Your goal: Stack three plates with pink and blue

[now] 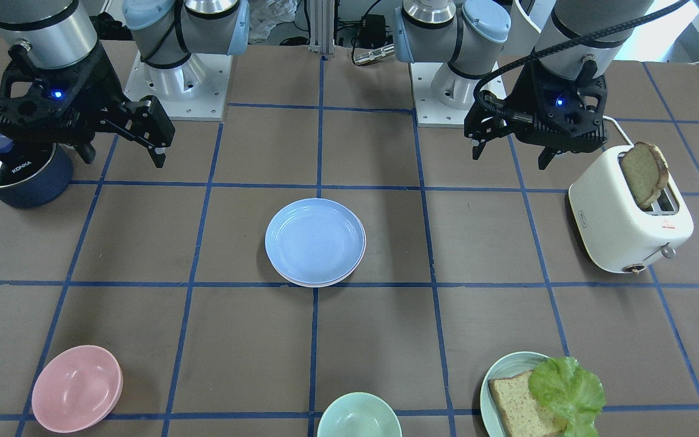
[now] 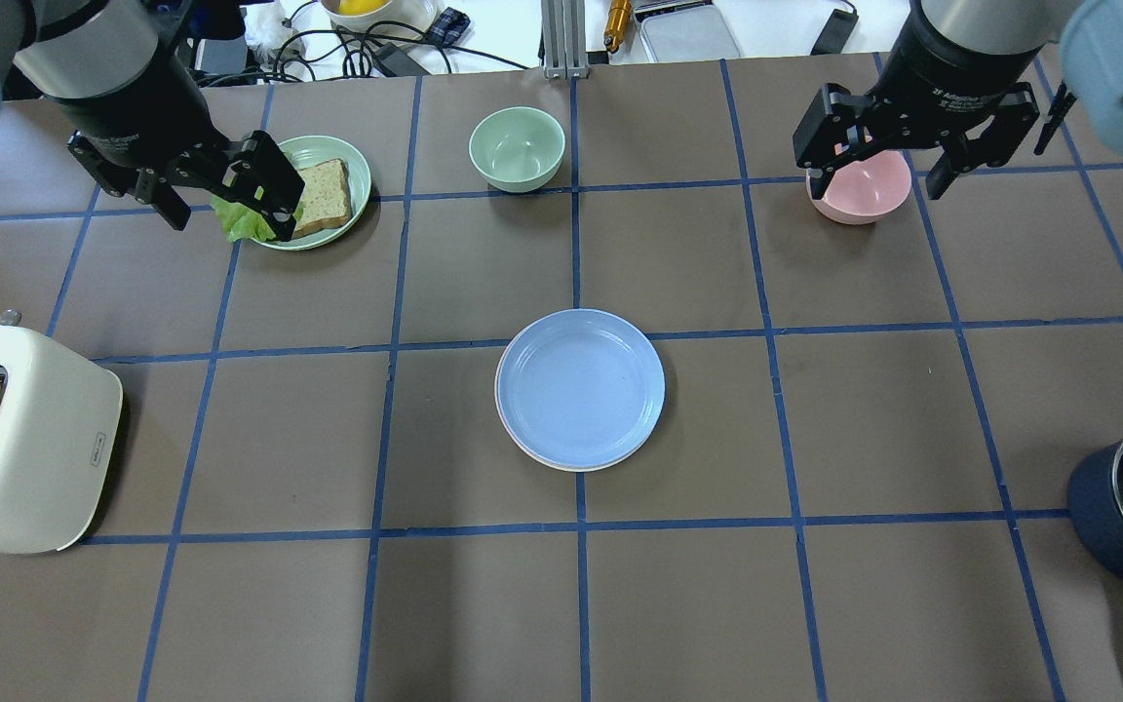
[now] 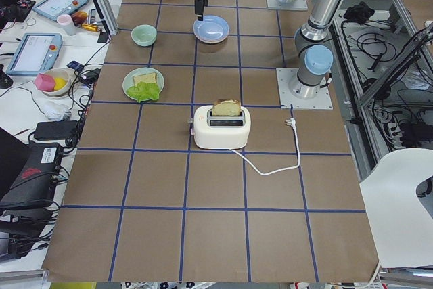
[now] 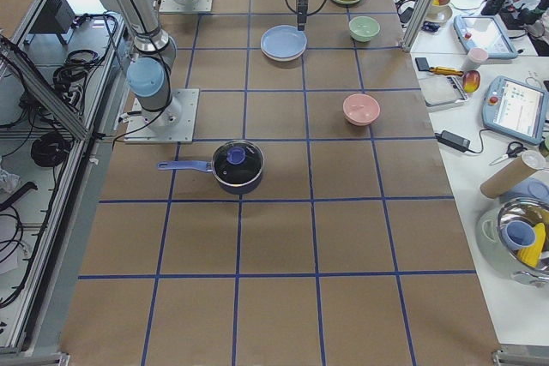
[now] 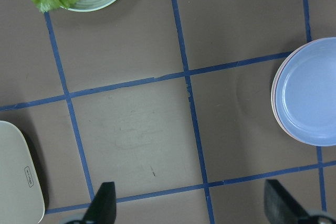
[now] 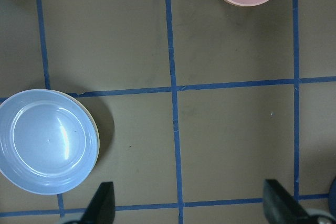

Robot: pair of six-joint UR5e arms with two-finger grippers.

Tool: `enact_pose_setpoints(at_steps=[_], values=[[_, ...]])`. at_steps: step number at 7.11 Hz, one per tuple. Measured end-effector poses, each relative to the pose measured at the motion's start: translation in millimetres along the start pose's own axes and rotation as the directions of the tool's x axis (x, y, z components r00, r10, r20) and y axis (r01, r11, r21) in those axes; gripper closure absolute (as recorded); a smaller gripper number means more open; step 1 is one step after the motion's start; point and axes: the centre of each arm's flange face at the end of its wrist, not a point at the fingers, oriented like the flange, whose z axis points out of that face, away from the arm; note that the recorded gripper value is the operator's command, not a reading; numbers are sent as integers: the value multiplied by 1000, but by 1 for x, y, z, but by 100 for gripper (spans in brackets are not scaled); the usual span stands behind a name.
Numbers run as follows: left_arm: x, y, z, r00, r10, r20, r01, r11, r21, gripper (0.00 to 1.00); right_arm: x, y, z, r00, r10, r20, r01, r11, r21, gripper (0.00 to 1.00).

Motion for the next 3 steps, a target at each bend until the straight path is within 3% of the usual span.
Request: enact_pose_setpoints(at_steps=[3], values=[[0, 2, -3, 1000, -2, 2, 2, 1000, 6, 0, -4, -6, 2, 1000, -10, -6, 10, 1000, -8, 0]])
